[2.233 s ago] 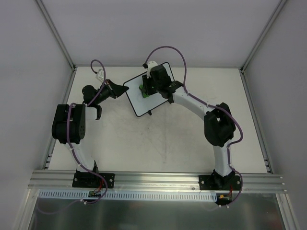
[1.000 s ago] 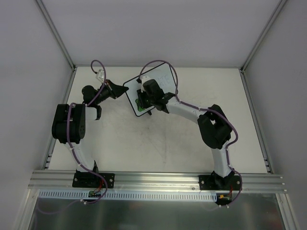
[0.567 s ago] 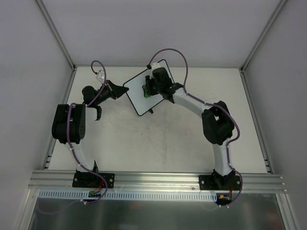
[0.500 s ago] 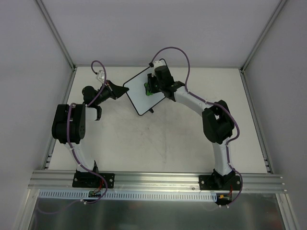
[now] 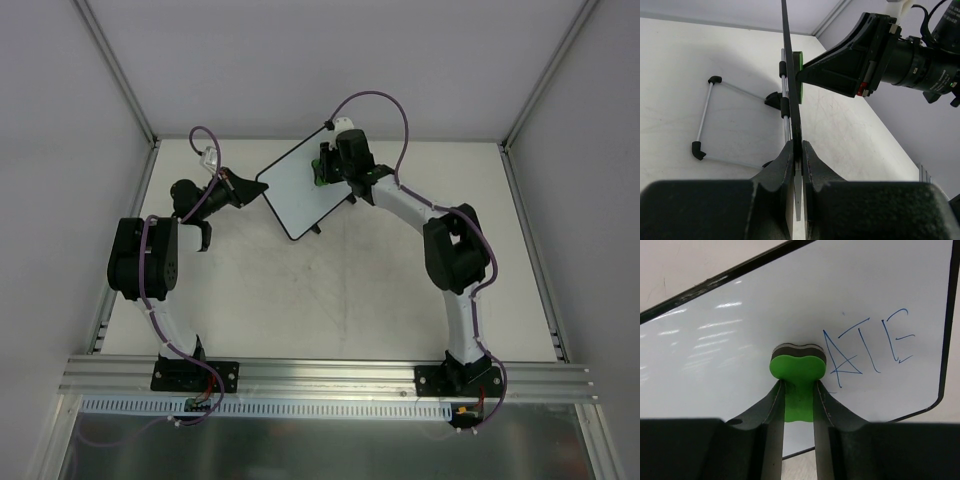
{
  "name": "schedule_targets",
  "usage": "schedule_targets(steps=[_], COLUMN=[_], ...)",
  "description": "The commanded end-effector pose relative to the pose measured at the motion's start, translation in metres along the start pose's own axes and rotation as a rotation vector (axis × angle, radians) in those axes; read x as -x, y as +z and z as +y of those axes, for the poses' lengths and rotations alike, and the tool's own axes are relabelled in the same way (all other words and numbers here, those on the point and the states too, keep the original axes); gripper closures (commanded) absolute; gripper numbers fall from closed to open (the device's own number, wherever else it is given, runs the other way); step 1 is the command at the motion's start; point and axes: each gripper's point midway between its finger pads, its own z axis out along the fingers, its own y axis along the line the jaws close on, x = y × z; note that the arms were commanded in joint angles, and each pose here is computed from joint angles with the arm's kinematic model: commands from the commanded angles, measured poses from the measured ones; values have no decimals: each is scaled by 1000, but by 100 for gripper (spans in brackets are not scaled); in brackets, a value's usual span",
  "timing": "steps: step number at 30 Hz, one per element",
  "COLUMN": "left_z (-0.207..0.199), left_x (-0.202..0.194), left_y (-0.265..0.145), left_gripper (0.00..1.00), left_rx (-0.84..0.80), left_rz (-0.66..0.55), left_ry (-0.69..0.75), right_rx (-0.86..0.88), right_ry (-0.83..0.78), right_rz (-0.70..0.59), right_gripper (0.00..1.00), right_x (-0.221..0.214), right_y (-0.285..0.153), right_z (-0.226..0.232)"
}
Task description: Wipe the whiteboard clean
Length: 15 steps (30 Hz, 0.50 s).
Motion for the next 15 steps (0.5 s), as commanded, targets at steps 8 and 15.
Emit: schedule_targets(steps=[8, 15], left_z=[-60, -61], left_x=[28, 28], left_y=[-4, -4], left_gripper=[100, 100], left_rx=[-216, -221], left_rz=[-68, -68], left_ry=[257, 257], right_rx=[236, 274], right_ry=[-83, -76], right_rz=[-51, -65], right_gripper=[99, 100], right_x=[-44, -58], right_y=[-9, -20], right_z=[100, 123])
